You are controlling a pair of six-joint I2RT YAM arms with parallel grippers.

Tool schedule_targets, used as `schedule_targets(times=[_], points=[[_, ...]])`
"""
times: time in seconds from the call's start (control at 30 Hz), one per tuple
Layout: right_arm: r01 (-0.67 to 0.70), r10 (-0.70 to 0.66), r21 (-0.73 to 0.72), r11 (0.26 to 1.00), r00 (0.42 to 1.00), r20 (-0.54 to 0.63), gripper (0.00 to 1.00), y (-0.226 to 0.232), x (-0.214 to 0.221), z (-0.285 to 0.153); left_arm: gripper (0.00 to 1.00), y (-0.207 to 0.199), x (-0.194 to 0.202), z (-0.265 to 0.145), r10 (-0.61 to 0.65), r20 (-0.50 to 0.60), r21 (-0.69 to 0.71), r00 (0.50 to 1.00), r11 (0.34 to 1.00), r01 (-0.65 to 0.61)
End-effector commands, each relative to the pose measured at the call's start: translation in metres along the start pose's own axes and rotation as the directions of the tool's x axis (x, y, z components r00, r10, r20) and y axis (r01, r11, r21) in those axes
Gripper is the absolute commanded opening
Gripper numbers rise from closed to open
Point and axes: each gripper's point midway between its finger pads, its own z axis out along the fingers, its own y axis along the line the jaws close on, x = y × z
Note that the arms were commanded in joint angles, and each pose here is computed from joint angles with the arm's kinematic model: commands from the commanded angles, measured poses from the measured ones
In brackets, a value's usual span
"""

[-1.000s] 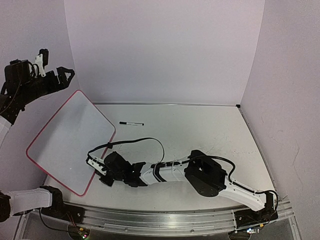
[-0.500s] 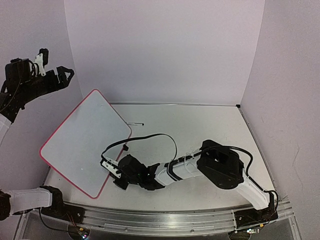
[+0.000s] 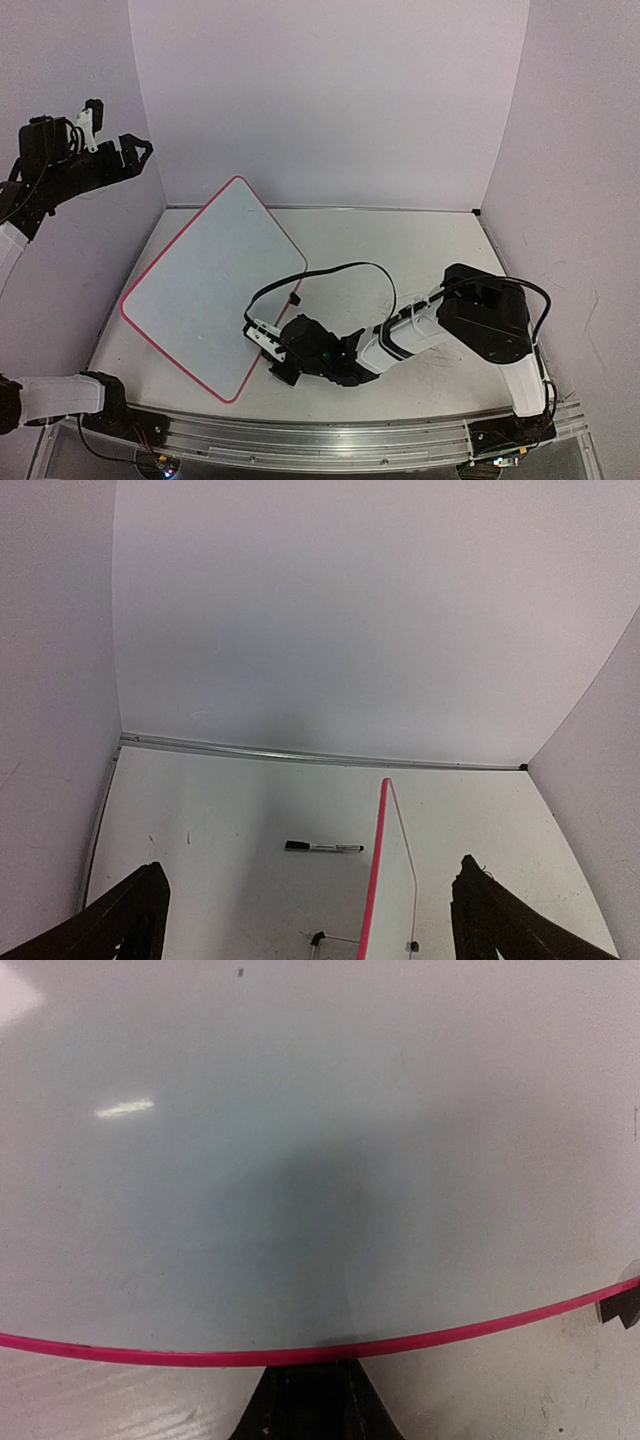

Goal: Write a sentence on the whiteboard
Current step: Move the whiteboard to the center of the board.

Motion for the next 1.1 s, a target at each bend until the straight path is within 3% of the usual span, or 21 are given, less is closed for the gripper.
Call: schedule_targets(times=[0.0, 0.3, 0.57, 0.73, 1.07], points=[[-0.024, 0.024, 0.171, 0.985, 1.000, -0.003, 0.00, -0.048, -0.002, -0.032, 0.99, -0.001, 0.002, 0.005, -0.009, -0.005, 0.010, 1.000, 1.000, 0.009], [-0.129, 0.148, 0.290, 0.948, 0.988, -0.047, 0.00, -0.089, 0.042, -0.074, 0.99, -0.003, 0.018, 0.023, -0.064, -0.039, 0.045, 0.997, 0.997, 0.066], [-0.253, 0.308, 0.473, 0.844, 0.950, -0.042, 0.00, -0.122, 0.090, -0.110, 0.99, -0.014, 0.039, 0.041, -0.114, -0.089, 0.140, 0.989, 0.982, 0.126], [-0.319, 0.393, 0.556, 0.768, 0.919, -0.016, 0.00, -0.134, 0.092, -0.114, 0.99, -0.020, 0.054, 0.051, -0.157, -0.126, 0.183, 0.979, 0.967, 0.179], [-0.342, 0.404, 0.504, 0.793, 0.915, -0.015, 0.01, -0.126, 0.079, -0.102, 0.99, -0.038, 0.088, 0.064, -0.233, -0.205, 0.249, 0.951, 0.927, 0.281]])
